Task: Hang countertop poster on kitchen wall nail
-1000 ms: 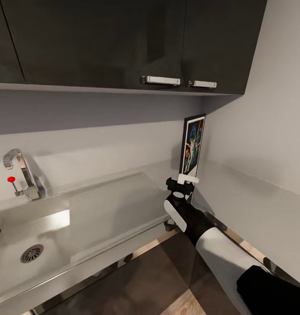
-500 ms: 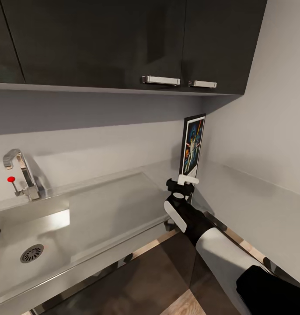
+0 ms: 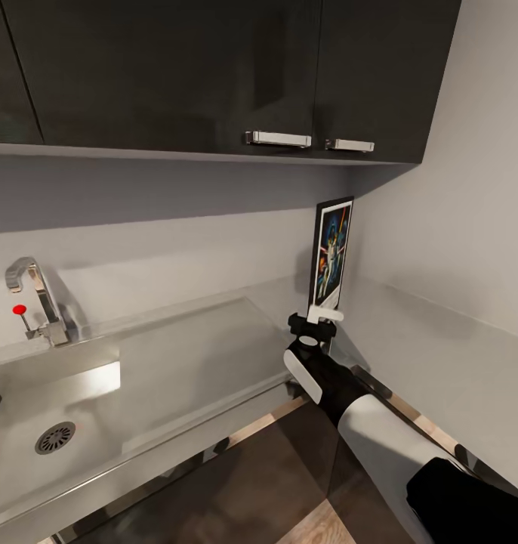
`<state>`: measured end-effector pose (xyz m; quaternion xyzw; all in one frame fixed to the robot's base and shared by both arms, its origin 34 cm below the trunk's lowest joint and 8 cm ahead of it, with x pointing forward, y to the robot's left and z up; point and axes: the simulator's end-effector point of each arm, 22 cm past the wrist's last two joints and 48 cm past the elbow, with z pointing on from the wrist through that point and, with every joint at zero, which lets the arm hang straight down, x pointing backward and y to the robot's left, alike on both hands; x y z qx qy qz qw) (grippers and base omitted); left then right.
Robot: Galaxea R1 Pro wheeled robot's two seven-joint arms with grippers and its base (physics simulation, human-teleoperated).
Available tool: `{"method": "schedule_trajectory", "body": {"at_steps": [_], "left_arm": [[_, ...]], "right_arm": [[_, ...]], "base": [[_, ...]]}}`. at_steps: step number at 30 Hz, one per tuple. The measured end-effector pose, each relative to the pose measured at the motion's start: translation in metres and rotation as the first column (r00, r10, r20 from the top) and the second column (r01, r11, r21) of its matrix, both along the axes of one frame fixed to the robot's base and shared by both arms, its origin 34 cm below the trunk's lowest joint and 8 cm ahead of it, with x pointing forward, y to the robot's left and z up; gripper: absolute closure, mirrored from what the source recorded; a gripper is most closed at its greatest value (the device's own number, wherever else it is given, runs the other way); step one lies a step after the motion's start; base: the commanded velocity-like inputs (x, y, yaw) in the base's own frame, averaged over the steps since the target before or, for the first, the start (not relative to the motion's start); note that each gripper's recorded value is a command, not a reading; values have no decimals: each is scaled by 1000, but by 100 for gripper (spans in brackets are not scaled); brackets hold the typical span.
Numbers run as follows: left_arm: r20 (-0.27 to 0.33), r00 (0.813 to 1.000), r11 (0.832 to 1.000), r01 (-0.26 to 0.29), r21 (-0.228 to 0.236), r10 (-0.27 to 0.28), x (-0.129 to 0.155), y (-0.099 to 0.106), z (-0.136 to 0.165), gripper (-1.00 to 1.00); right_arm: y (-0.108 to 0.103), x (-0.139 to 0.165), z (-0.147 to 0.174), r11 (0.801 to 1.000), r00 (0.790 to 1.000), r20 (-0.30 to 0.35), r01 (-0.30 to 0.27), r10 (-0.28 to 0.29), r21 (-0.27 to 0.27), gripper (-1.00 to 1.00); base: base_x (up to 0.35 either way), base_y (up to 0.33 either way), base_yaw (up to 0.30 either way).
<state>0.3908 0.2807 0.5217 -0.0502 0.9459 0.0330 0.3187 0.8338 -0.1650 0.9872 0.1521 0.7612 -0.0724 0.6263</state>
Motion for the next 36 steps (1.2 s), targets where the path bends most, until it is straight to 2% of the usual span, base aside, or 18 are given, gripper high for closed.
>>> {"method": "schedule_trajectory", "body": {"at_steps": [36], "left_arm": [[0,1000,1000,0,0,0,0,0,0,-100]], "right_arm": [[-2,0,-6,1000,1000,-12,3,-3,-10,-100]], "base": [[20,0,0]]}}
